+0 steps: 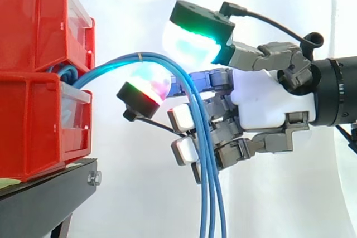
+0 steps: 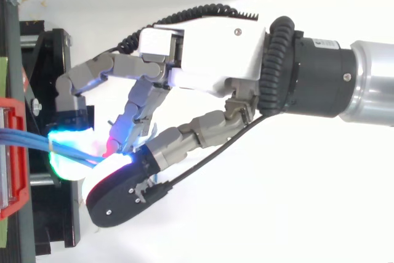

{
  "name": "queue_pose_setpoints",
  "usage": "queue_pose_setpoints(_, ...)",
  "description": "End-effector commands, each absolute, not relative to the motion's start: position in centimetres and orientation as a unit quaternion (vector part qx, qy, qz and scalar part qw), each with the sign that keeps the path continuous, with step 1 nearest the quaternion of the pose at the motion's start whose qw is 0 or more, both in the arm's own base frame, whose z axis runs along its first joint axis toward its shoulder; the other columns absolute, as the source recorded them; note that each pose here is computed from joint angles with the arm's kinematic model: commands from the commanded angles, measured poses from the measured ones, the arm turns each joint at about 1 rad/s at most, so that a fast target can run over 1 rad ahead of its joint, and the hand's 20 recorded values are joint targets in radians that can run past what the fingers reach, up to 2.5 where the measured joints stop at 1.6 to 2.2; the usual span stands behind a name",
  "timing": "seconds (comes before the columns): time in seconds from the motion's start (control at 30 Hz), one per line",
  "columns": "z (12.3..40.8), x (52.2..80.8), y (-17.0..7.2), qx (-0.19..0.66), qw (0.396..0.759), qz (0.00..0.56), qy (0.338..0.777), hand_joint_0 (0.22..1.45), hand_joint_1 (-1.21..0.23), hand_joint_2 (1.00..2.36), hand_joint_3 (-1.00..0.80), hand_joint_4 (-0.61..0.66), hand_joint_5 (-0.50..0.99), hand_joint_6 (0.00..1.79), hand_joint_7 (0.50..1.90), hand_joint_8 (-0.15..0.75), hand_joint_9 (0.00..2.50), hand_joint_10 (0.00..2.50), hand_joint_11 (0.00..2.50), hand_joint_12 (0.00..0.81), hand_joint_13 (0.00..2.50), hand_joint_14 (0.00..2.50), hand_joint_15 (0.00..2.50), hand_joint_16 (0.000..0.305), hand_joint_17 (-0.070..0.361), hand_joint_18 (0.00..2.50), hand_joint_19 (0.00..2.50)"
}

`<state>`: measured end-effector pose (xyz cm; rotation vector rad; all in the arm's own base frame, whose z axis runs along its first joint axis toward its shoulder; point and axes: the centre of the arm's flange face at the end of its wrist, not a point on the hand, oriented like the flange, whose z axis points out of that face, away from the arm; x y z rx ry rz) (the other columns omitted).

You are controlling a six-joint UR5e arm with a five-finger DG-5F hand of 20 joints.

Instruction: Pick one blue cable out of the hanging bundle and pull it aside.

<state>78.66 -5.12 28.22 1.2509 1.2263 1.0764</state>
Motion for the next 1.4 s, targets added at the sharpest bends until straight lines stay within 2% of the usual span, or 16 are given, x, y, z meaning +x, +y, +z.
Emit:
queue_pose_setpoints(0.0, 27.7, 78.9, -4.9, 0.52, 0.516, 0.45, 0.511, 0.54, -0.79, 1.01, -0.38, 0.0, -0.03, 0.59, 1.17, 0.233, 1.1, 0.02, 0.39, 0.343, 0.97, 0.02, 0.57, 0.05, 0.112, 0.79, 0.71)
queue_pose_setpoints(0.17, 27.4, 79.0, -4.7, 0.518, 0.516, 0.452, 0.51, 0.49, -0.72, 1.0, -0.5, 0.04, -0.02, 0.57, 1.17, 0.241, 1.12, 0.02, 0.36, 0.355, 0.98, 0.02, 0.55, 0.053, 0.119, 0.81, 0.69)
queue_pose_setpoints(0.2, 27.4, 79.0, -4.7, 0.518, 0.516, 0.452, 0.51, 0.48, -0.7, 1.0, -0.5, 0.04, -0.01, 0.54, 1.23, 0.241, 1.13, 0.02, 0.36, 0.358, 0.98, 0.02, 0.55, 0.053, 0.12, 0.81, 0.69)
queue_pose_setpoints(0.57, 27.1, 79.1, -5.1, 0.521, 0.514, 0.451, 0.511, 0.51, -0.62, 1.0, -0.5, 0.02, 0.01, 0.5, 1.3, 0.238, 1.18, 0.02, 0.36, 0.349, 1.0, 0.02, 0.55, 0.052, 0.117, 0.82, 0.7)
queue_pose_setpoints(0.83, 28.0, 79.1, -5.3, 0.52, 0.509, 0.451, 0.517, 0.55, -0.67, 1.0, -0.46, 0.0, 0.01, 0.51, 1.31, 0.235, 1.18, 0.02, 0.37, 0.34, 1.0, 0.02, 0.56, 0.049, 0.111, 0.8, 0.7)
queue_pose_setpoints(1.03, 28.8, 79.2, -5.4, 0.519, 0.509, 0.446, 0.522, 0.57, -0.72, 1.01, -0.35, 0.01, -0.01, 0.57, 1.23, 0.233, 1.17, 0.02, 0.38, 0.339, 0.99, 0.02, 0.56, 0.048, 0.109, 0.79, 0.71)
queue_pose_setpoints(1.13, 29.1, 79.3, -5.4, 0.517, 0.511, 0.447, 0.521, 0.57, -0.74, 1.01, -0.3, 0.04, 0.0, 0.59, 1.21, 0.259, 1.18, 0.02, 0.36, 0.367, 1.02, 0.02, 0.55, 0.055, 0.124, 0.85, 0.68)
queue_pose_setpoints(1.2, 29.3, 79.3, -5.5, 0.516, 0.514, 0.445, 0.521, 0.56, -0.77, 1.01, -0.24, 0.06, -0.02, 0.64, 1.07, 0.282, 1.17, 0.01, 0.35, 0.391, 1.04, 0.02, 0.53, 0.061, 0.136, 0.89, 0.65)
queue_pose_setpoints(1.23, 29.4, 79.4, -5.6, 0.515, 0.514, 0.445, 0.522, 0.56, -0.77, 1.01, -0.24, 0.06, -0.02, 0.65, 1.08, 0.282, 1.17, 0.01, 0.35, 0.392, 1.04, 0.02, 0.53, 0.061, 0.136, 0.89, 0.65)
queue_pose_setpoints(1.37, 29.4, 79.3, -5.6, 0.515, 0.515, 0.443, 0.523, 0.57, -0.87, 1.01, -0.19, 0.08, -0.08, 0.81, 0.8, 0.282, 1.09, 0.02, 0.45, 0.393, 0.97, 0.02, 0.54, 0.06, 0.135, 0.87, 0.66)
